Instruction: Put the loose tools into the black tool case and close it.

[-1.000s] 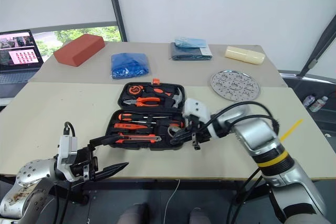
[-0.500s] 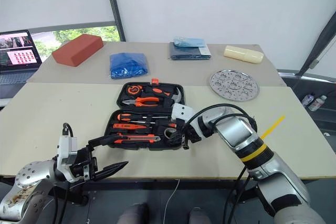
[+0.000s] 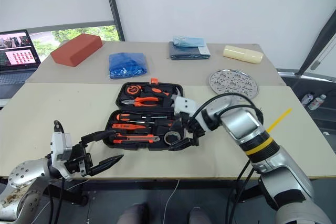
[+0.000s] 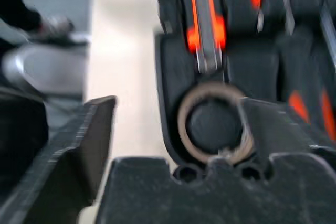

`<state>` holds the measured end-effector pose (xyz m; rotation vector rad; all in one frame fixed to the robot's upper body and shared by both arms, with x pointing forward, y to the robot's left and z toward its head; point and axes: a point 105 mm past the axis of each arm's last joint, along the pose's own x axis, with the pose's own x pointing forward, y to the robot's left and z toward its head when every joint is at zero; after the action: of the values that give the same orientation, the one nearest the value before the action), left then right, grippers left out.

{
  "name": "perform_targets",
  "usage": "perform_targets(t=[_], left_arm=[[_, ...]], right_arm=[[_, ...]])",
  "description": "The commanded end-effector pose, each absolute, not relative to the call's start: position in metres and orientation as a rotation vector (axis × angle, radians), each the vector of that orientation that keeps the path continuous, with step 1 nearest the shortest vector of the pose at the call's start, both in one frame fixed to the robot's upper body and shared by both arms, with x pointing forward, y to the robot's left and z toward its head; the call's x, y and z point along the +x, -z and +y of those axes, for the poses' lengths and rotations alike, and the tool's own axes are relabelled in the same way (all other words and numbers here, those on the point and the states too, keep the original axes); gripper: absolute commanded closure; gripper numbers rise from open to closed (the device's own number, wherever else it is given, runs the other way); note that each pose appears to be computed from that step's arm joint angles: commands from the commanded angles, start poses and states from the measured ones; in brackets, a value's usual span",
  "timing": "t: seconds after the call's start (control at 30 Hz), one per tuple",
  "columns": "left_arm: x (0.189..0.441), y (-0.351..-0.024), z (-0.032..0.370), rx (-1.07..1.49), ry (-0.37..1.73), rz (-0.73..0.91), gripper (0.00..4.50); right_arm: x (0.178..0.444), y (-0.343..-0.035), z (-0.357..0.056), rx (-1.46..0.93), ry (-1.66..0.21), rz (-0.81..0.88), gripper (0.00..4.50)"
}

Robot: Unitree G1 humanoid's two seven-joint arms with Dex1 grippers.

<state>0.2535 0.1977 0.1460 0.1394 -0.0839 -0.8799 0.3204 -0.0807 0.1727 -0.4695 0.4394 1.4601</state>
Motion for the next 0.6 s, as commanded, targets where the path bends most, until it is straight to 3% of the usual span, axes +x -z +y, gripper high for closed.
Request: perform_targets(t=[0.03, 0.17, 0.3, 0.47, 0.6], left_arm=[[0.283, -0.157, 0.236, 0.137, 0.627, -0.067, 1.45], [0.331, -0.161, 0.270, 0.141, 0.391, -0.029, 2.93], [0.363, -0.149, 0.276, 0.136, 0.327, 0.057, 4.42], [0.385, -0.132, 0.261, 0.102, 0.393, 0.152, 4.50], [0.394, -0.130, 0.239, 0.102, 0.493, 0.128, 4.50]], right_arm=[[0.347, -0.188, -0.113, -0.472, -1.328, 0.319, 0.27], [0.397, -0.159, -0.134, -0.558, -1.048, 0.201, 1.47], [0.417, -0.142, -0.132, -0.614, -0.944, 0.117, 2.78], [0.427, -0.130, -0.112, -0.617, -0.920, 0.086, 4.44], [0.424, -0.128, -0.093, -0.582, -0.980, 0.069, 4.44]])
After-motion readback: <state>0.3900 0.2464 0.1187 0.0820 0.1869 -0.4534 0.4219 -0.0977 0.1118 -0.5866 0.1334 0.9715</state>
